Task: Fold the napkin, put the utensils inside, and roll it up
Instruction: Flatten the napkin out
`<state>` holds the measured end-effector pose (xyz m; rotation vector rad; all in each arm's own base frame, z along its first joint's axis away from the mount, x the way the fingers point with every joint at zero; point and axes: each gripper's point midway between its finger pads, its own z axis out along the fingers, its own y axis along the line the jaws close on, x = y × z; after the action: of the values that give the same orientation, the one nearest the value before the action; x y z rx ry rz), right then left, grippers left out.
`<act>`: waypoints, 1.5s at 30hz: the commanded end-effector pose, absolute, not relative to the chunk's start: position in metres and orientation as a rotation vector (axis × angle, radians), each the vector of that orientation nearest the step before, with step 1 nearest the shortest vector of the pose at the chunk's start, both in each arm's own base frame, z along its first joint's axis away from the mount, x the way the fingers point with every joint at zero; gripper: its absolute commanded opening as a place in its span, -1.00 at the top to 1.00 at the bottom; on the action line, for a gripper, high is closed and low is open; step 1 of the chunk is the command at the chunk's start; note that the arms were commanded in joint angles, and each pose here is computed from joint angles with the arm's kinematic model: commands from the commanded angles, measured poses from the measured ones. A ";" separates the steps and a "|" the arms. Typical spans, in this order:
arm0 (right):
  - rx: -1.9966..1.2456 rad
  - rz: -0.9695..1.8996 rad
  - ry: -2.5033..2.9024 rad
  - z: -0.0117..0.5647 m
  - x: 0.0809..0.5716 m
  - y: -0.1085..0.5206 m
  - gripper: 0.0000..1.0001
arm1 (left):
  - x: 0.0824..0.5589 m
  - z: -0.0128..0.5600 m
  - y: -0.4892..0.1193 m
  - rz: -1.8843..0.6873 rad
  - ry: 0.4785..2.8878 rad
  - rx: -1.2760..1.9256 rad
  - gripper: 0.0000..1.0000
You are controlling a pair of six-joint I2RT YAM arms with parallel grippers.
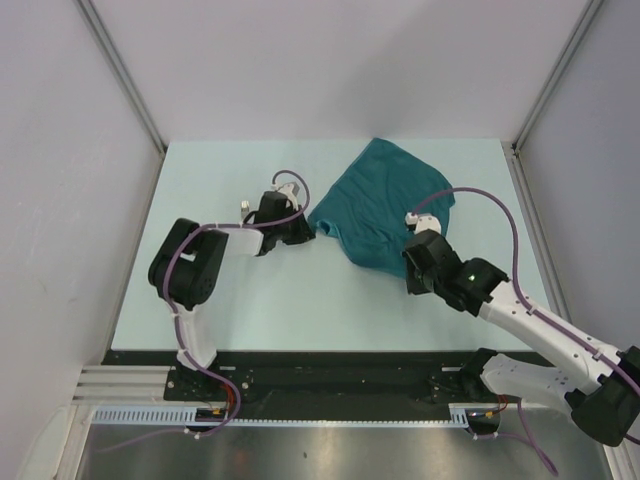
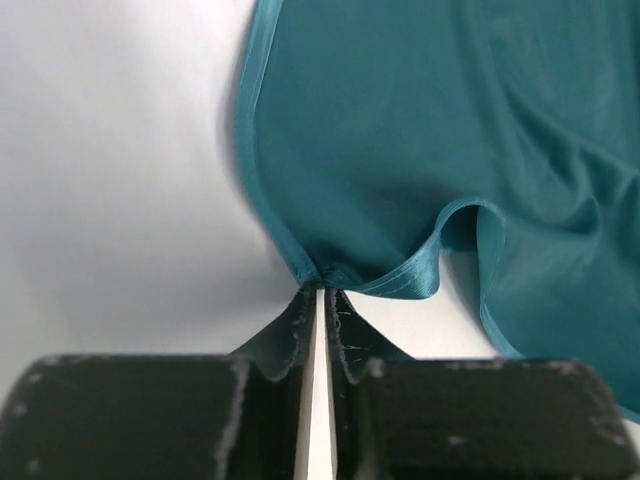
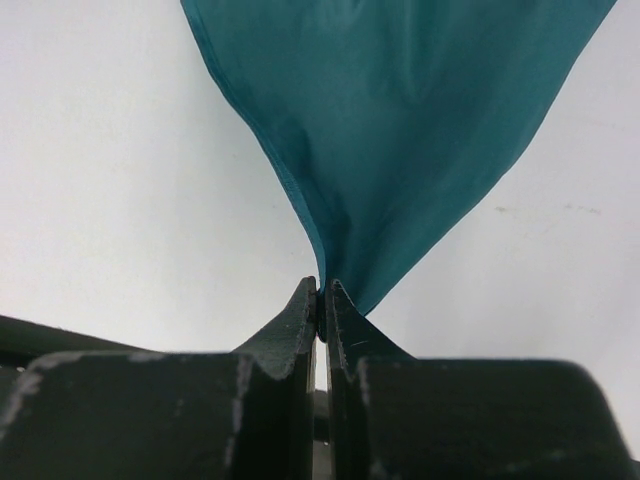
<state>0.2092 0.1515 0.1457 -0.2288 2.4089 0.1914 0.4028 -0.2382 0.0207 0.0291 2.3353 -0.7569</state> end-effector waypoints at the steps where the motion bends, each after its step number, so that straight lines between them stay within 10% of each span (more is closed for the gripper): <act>1: -0.174 0.182 2.296 0.186 0.230 0.152 0.97 | 0.426 0.029 -0.237 -0.662 2.311 0.075 0.85; 25: -0.027 0.042 1.894 0.317 0.278 0.113 1.00 | 0.425 0.164 -0.205 -0.553 1.989 0.067 0.99; 33: -0.144 0.093 2.093 0.253 0.259 0.138 1.00 | 0.412 0.084 -0.206 -0.558 2.229 0.029 -0.17; 45: -0.148 0.210 2.226 0.198 0.231 0.163 1.00 | 0.412 0.039 -0.210 -0.502 2.375 0.014 -0.25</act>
<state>0.2288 0.1531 0.1868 -0.2068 2.2621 0.1298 0.3991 -0.2002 0.0277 0.0224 2.4017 -0.4820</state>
